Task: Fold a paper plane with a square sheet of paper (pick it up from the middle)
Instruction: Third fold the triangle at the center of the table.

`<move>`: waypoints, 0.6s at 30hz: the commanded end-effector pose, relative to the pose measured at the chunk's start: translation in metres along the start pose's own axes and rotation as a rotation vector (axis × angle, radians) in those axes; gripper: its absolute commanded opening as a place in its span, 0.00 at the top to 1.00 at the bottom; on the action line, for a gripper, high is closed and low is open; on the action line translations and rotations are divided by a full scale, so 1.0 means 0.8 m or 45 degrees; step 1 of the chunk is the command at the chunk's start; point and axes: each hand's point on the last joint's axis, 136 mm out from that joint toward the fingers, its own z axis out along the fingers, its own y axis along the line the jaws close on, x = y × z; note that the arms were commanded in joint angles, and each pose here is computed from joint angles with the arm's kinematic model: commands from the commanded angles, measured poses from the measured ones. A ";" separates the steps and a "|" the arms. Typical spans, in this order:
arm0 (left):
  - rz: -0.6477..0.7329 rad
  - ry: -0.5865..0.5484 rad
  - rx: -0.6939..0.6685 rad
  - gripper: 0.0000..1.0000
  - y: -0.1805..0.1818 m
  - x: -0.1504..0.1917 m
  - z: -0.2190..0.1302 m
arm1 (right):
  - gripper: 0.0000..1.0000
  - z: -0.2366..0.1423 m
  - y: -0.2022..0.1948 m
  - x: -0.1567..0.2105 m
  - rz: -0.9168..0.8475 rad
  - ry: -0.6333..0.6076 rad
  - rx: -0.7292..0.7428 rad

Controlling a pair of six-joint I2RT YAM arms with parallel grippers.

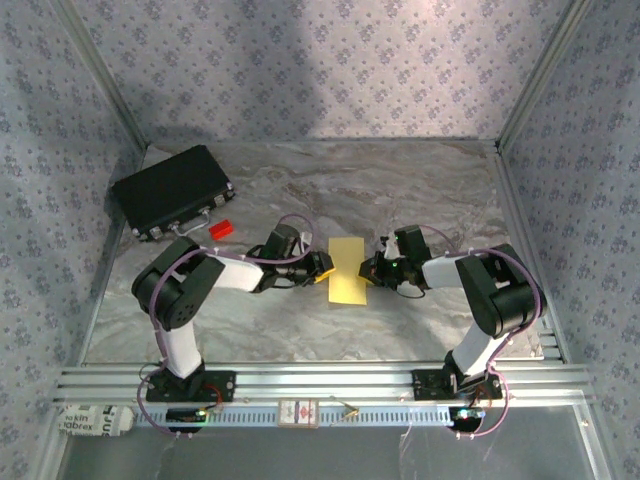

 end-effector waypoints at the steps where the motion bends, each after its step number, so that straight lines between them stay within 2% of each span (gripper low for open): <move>1: 0.029 -0.040 0.061 0.72 -0.021 -0.007 -0.010 | 0.95 0.003 -0.052 0.024 0.108 0.055 0.196; 18: 0.000 0.024 -0.005 0.88 0.003 0.004 -0.003 | 0.95 0.000 -0.038 0.021 0.088 0.046 0.157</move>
